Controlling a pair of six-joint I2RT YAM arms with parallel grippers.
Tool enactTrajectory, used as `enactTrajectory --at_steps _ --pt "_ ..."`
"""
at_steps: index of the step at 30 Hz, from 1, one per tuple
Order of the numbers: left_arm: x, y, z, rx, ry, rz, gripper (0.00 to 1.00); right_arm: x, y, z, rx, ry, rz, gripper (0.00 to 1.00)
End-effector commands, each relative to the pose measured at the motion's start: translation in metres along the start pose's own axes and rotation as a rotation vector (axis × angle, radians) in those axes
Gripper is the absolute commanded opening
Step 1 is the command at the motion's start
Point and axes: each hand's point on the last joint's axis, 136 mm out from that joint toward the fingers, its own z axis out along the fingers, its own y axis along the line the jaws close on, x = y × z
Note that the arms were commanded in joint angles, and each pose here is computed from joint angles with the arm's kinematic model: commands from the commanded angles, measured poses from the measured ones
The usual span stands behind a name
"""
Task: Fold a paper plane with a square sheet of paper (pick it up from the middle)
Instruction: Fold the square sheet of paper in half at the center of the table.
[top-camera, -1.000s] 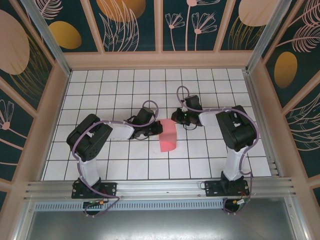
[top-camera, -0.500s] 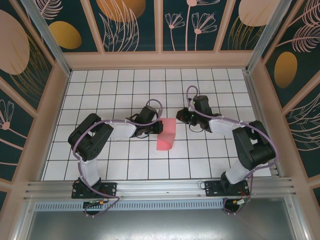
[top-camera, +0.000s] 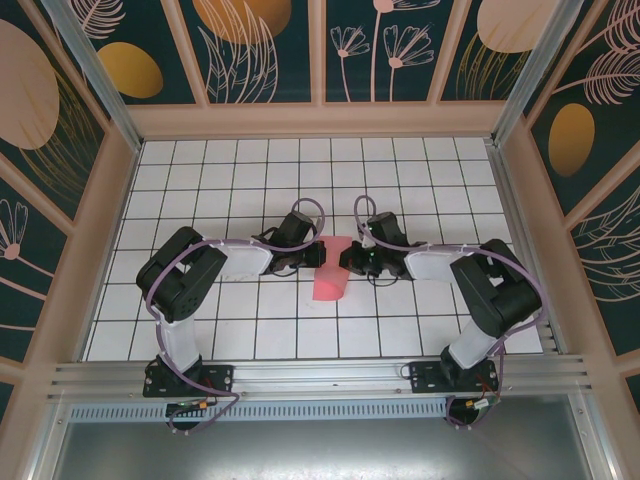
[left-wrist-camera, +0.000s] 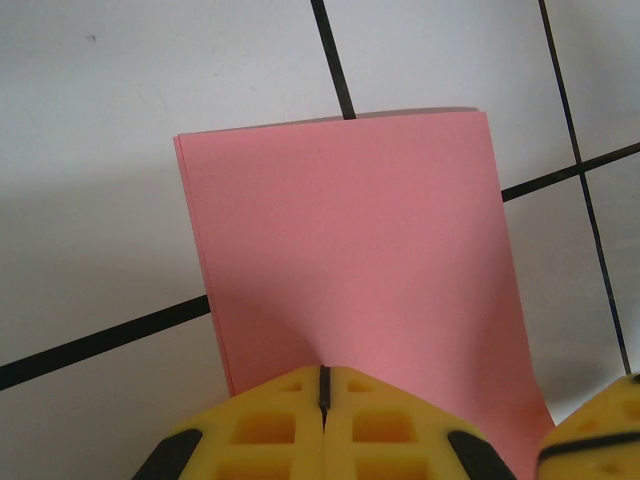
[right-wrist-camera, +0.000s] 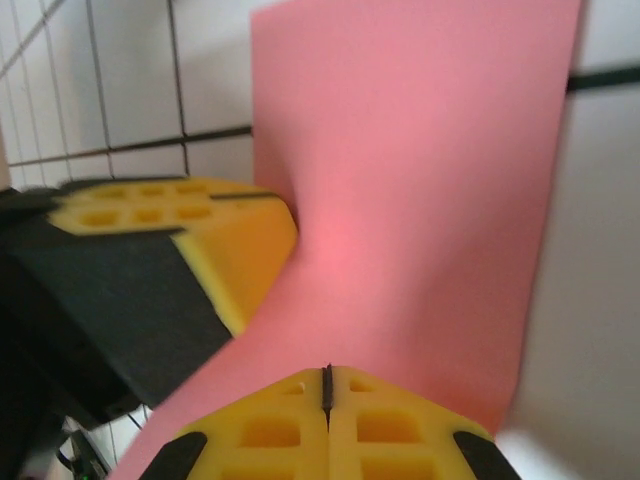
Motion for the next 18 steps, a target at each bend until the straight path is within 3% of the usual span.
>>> enactTrajectory --at_steps 1,18 --pt "0.080 0.104 0.006 -0.360 0.215 -0.082 0.00 0.018 -0.006 0.005 0.000 0.052 0.016 0.00" --pt "0.084 0.109 0.006 -0.373 0.205 -0.118 0.00 0.052 -0.045 0.000 0.121 0.115 0.026 0.00"
